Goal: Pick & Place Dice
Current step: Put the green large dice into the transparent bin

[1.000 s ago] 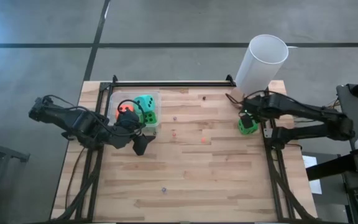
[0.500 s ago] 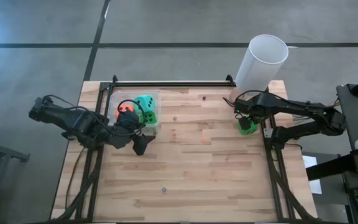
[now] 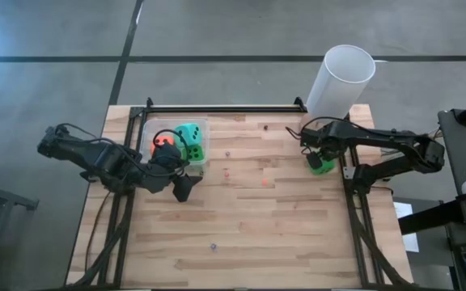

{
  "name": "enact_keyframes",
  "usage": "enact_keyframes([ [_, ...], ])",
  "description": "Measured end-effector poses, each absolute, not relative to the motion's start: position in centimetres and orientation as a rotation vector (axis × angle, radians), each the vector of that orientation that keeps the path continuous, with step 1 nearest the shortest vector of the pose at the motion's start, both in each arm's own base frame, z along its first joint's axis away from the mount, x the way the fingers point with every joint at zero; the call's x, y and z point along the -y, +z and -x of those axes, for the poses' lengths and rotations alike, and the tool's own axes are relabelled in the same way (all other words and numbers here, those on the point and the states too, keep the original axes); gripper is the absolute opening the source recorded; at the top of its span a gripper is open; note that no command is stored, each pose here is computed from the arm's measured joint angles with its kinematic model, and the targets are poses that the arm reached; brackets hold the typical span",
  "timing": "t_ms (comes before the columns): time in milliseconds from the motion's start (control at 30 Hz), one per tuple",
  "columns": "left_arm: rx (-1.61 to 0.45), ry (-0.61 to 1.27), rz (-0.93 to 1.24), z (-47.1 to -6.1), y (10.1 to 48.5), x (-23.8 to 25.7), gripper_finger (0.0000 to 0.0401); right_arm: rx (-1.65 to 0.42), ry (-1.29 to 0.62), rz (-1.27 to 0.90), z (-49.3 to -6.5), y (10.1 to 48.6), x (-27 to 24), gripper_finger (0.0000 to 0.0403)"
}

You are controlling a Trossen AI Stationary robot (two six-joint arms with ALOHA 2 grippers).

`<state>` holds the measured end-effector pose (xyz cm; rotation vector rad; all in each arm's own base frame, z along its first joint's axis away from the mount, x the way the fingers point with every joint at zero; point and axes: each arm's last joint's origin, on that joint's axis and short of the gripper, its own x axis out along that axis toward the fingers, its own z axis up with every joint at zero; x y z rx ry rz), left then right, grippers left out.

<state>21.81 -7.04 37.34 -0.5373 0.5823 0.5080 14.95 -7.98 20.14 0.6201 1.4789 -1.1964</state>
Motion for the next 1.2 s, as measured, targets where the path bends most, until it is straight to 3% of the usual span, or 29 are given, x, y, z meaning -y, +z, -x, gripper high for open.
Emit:
enact_keyframes([
  [867,-0.589,0.511,0.532,-21.9,36.9,7.1,0.0363,-1.106,-0.798,-0.678,-20.9,21.3,5.1,0.0008],
  [1200,-0.589,0.509,0.530,-22.0,36.9,7.1,0.0355,-1.105,-0.819,-0.673,-20.0,22.0,4.3,0.0008],
])
